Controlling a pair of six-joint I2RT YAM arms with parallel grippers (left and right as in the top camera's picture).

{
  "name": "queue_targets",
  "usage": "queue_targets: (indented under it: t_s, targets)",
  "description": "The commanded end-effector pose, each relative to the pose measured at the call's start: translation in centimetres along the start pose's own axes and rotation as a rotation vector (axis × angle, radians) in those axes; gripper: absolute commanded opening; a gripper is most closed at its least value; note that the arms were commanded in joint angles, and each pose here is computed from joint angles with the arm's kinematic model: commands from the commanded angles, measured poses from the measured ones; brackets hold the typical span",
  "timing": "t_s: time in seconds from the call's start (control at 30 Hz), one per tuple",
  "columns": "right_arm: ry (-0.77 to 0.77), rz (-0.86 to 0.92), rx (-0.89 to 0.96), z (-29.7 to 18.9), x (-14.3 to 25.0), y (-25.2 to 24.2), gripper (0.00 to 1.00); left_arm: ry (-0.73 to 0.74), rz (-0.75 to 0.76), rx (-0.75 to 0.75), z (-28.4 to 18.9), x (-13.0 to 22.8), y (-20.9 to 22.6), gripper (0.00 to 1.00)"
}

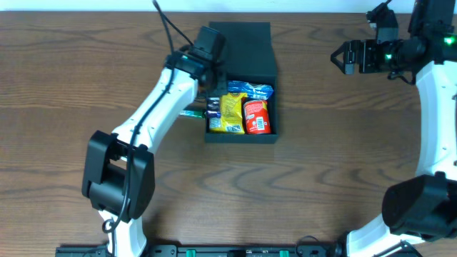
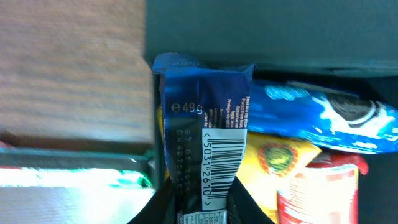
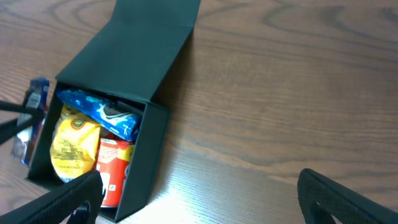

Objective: Pack container
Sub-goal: 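Carry the chocolate bar into the box and release it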

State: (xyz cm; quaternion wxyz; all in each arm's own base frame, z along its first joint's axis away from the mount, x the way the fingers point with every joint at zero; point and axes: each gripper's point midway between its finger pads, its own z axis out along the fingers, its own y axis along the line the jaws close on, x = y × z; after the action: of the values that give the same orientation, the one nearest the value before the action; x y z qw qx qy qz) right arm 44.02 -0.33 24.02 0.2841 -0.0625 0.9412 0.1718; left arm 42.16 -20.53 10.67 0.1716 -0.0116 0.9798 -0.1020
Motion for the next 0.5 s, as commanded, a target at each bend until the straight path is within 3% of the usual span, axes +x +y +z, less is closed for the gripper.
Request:
queue_targets:
  t_s: [0.0, 0.47]
  targets:
    - [-0.029, -0.025, 0.007, -1.2, -0.6, -0.1, 0.99, -0.052, -0.075, -0.037, -1.3, -0.5, -0.5, 0.19]
    - [-0.007, -0.025, 0.003, -1.2, 0.0, 0.0, 0.99, 0.012, -0.005, -0.104, 0.9, 1.1, 0.3, 0.20]
